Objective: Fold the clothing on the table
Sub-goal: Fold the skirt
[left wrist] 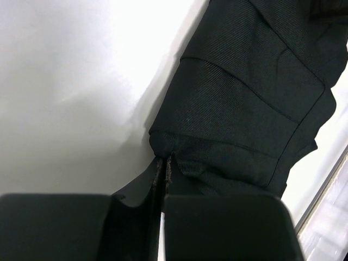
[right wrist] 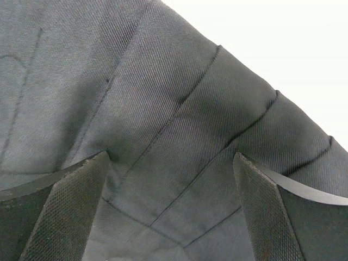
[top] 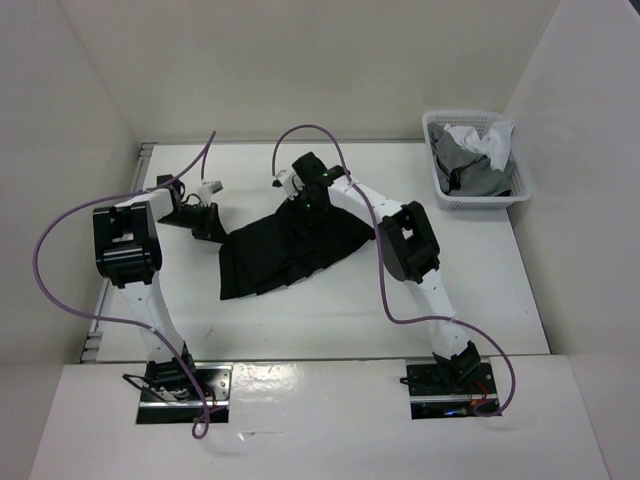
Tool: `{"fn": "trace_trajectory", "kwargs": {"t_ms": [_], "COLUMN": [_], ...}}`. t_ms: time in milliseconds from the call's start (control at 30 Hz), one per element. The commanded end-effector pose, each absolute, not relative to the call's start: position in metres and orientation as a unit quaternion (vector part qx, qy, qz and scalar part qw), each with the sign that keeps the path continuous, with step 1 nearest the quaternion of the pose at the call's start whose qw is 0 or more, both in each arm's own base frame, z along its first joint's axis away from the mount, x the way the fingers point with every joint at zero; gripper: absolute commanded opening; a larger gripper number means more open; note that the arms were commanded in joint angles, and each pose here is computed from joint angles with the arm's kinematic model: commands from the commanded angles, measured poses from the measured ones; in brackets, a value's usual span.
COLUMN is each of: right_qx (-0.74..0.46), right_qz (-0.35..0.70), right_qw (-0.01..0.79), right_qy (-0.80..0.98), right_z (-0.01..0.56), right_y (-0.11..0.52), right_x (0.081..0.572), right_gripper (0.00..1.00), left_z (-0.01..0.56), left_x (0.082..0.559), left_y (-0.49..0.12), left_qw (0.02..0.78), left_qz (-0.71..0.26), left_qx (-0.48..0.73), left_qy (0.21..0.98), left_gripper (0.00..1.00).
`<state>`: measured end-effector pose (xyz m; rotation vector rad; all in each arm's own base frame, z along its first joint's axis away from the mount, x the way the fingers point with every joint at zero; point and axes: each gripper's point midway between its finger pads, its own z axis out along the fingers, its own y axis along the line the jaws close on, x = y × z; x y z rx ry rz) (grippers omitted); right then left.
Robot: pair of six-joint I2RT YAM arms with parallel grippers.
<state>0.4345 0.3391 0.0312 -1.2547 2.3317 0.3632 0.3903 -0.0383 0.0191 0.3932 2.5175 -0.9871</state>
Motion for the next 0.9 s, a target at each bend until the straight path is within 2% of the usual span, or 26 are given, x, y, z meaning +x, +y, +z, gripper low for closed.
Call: {"fn": "trace_trajectory", "kwargs": {"t_ms": [0,200,433,600,867], "right_qx": [-0.436,-0.395,-0.360,-0.363,-0.342], "right_qz": [0.148,0.150,0.125,0.121,0.074], "right_qw": [0.283,0.311,0.261,0.225,0.234], "right_qy": [0.841,0.851,0.887,0.896,0.907], "right_z": [0.108,0.138,0.078,0.040,0.026], "right_y": [0.332,0.283,0.225,0.215,0.182], "right_x": [0.438,0.445,0.447,0.437,0.448], "right_gripper": [0.99,0.99,0.99,0.99,0.99], "left_z": [0.022,0.025,0.029,0.032,0.032], "left_x": [0.386,0.386,0.384,0.383,0.379], "left_y": [-0.036,-0.034,-0.034,-0.035,-0.038], "left_qw": [0.209,0.212,0.216,0.216,0.210], "left_qz": [-0.333,-0.323,-0.322,-0.322,-0.320], "left_qx": [0.162,0.159,0.161,0.161,0.163], "left_qy": [0.905,0.908,0.908,0.908,0.909], "left_gripper": [0.00,0.00,0.00,0.00,0.00]}}
